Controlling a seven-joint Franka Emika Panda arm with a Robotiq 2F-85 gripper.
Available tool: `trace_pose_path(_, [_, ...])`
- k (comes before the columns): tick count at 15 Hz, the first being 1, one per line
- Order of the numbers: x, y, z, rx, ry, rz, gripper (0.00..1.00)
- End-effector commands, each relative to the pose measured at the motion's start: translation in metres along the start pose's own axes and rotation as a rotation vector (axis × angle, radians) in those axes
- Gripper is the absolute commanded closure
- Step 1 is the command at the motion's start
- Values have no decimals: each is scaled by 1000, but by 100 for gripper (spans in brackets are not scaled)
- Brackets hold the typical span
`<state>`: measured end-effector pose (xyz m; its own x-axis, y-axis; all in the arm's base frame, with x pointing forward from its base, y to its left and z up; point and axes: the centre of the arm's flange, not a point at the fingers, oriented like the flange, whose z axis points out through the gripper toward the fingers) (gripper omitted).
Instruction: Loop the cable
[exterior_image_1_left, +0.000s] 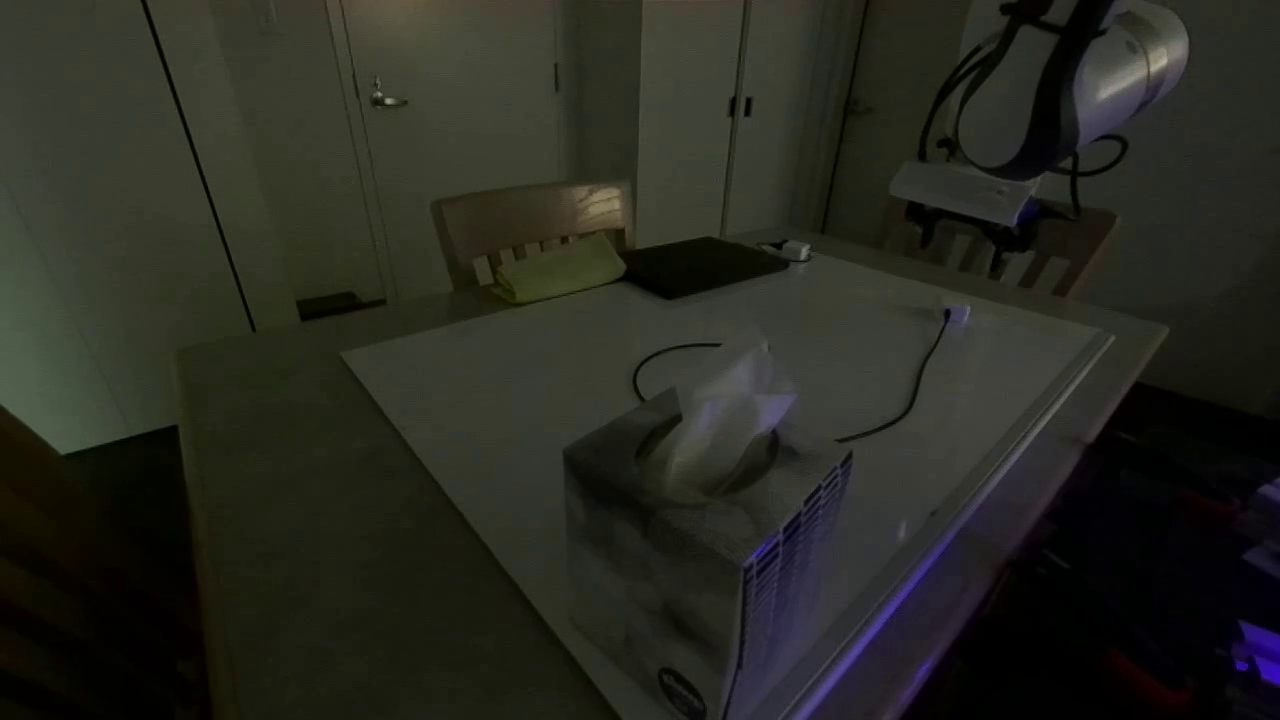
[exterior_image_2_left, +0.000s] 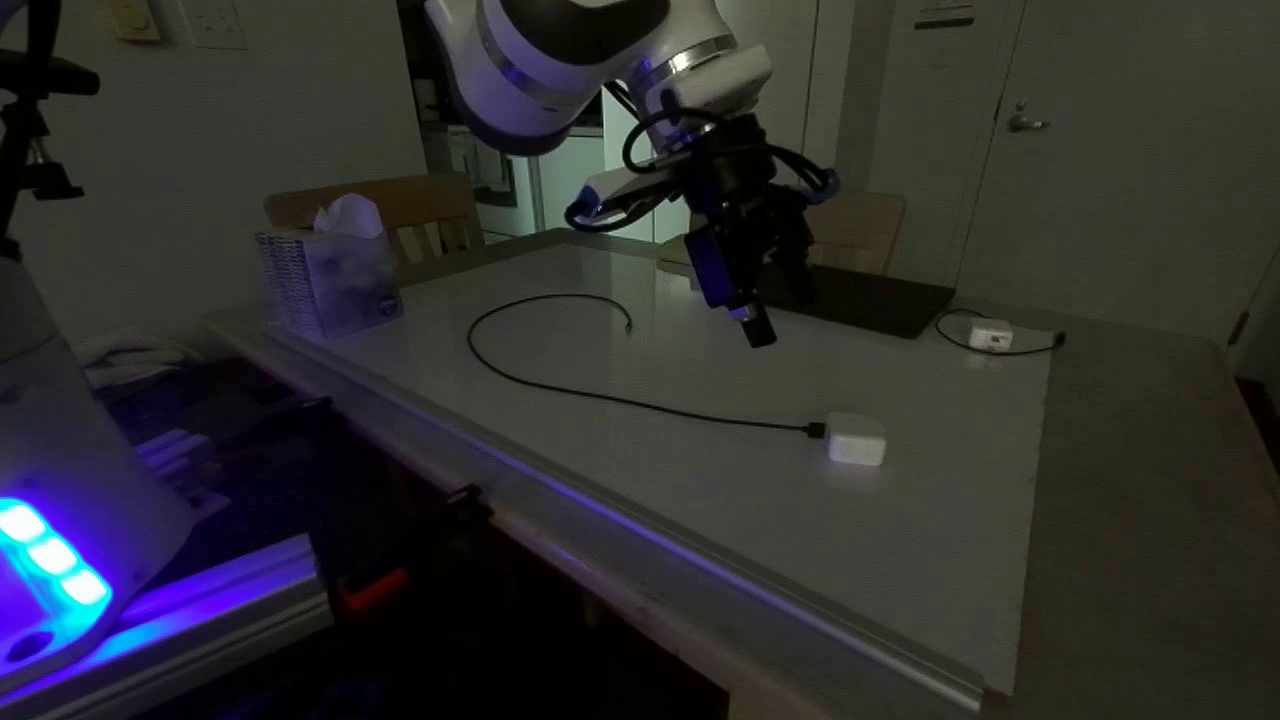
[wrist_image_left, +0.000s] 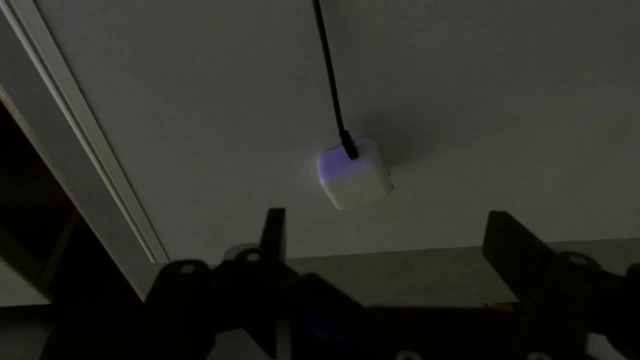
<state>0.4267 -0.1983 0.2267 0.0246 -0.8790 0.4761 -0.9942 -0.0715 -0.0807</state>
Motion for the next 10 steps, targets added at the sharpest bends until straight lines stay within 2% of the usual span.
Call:
trace_pose_path(1, [4,1,6,42,-21,-58,0])
trace_pose_path(4, [17,9,10,44,-26,-90,0])
trace_pose_path(10, [51,24,29,-7,-71,-111,0])
